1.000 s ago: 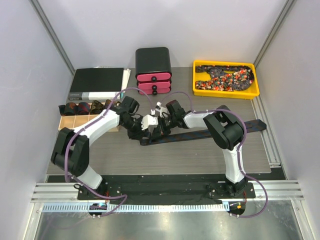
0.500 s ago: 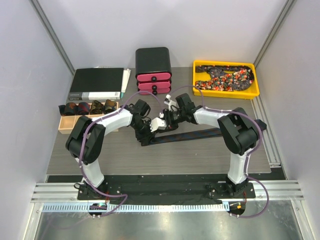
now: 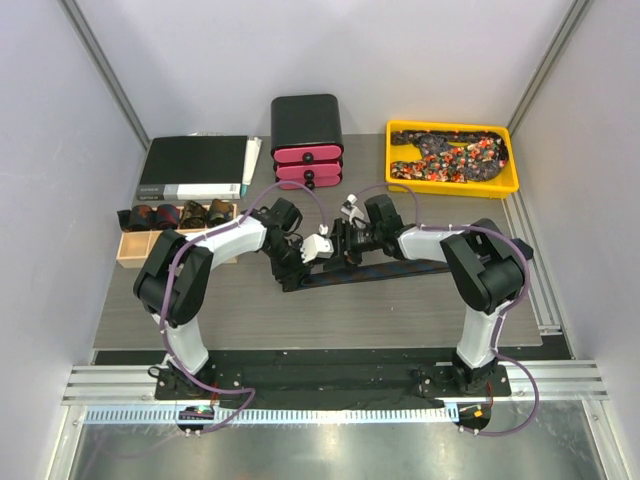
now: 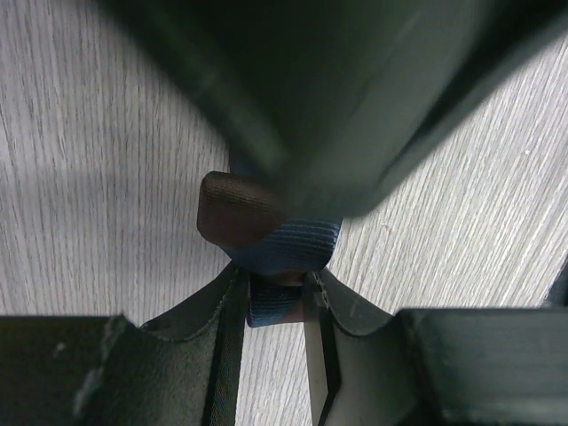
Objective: Roll the ties
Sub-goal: Roll the tie at the center of the board.
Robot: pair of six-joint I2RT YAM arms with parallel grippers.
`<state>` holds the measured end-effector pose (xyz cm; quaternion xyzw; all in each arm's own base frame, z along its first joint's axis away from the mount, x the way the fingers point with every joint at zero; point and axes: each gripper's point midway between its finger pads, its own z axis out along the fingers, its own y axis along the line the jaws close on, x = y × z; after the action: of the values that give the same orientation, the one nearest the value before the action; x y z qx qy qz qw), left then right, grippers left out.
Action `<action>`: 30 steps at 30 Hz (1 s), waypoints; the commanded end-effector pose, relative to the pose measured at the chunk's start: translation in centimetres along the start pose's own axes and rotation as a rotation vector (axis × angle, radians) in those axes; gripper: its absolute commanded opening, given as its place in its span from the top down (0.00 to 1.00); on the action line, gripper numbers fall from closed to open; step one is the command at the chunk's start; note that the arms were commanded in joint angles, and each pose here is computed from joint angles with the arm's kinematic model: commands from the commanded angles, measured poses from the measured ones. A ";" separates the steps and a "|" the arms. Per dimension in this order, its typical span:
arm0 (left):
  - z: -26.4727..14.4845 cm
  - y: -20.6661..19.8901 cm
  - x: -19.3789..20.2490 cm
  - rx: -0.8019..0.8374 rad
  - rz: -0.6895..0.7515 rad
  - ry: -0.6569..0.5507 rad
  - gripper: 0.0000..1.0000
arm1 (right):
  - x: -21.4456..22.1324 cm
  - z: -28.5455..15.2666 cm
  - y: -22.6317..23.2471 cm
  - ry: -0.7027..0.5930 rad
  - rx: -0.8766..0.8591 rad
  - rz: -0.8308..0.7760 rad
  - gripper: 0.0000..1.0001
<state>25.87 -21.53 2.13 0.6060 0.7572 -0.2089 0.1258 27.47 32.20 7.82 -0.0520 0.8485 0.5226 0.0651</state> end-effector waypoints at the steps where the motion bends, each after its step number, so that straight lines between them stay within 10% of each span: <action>1: 0.4 0.9 -0.3 -0.032 0.023 0.001 0.69 | -1.3 0.8 3.3 -0.046 -0.147 0.019 0.46; 23: 0.7 0.9 0.1 -0.027 0.024 0.015 0.68 | -0.4 3.3 0.3 -0.002 -0.115 0.048 0.66; 30: 0.8 0.9 0.2 -0.023 0.023 0.019 0.67 | -0.4 2.9 2.5 0.000 -0.190 0.051 0.55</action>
<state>26.18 -21.55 2.04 0.6078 0.7565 -0.2034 0.1299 27.46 34.91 5.96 -0.0104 0.8240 0.5658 0.0275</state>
